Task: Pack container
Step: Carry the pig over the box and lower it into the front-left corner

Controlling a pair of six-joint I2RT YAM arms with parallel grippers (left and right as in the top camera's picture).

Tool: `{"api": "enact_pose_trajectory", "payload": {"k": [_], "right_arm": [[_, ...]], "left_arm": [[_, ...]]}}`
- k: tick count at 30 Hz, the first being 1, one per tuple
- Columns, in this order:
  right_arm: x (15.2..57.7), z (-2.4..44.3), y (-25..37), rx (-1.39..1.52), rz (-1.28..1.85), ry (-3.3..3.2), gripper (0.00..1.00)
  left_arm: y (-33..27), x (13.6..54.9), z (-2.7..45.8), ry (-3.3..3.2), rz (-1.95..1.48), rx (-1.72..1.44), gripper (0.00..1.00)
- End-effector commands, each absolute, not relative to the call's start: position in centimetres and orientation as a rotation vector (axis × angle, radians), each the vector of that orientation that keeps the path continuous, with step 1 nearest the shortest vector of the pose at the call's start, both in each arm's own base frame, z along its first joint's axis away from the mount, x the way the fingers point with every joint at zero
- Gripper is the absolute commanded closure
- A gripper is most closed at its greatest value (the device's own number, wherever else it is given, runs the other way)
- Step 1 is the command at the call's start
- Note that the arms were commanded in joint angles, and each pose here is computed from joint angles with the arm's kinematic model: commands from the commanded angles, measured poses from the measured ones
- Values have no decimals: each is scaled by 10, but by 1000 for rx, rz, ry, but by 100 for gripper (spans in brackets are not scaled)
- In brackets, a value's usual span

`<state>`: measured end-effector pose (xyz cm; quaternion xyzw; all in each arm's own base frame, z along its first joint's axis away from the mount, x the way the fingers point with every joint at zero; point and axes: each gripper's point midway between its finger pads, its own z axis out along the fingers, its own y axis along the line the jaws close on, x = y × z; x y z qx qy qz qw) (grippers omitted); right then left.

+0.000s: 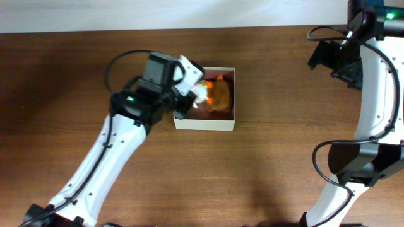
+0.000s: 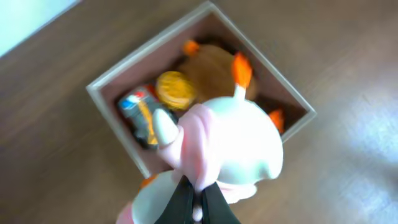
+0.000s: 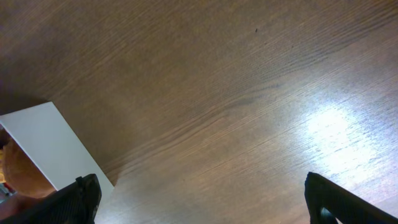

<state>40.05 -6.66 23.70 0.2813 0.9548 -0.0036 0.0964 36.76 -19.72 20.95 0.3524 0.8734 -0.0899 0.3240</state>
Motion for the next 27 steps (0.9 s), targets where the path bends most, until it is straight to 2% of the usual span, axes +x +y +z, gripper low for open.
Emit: {"api": "enact_pose_trajectory", "payload": {"k": [1,11,14,17,18,19,23,27], "right_arm": [[401,235,-67,848,-8,2830,1],[401,235,-67,848,-8,2830,1],[401,235,-67,847,-8,2830,1],[401,235,-67,848,-8,2830,1],[401,235,-67,848,-8,2830,1],[401,235,-67,848,-8,2830,1],[401,235,-67,848,-8,2830,1],[401,235,-67,848,-8,2830,1]], "left_arm": [[-202,368,192,2288,-168,1064,98],[-206,374,125,2366,-133,1266,99],[-206,375,112,2387,-131,1296,96],[-201,379,105,2404,-81,1291,44],[-198,382,105,2405,-47,1283,18],[-193,386,106,2405,0,1271,8],[-184,399,122,2409,101,1183,7],[-188,409,165,2379,76,1051,7]]}}
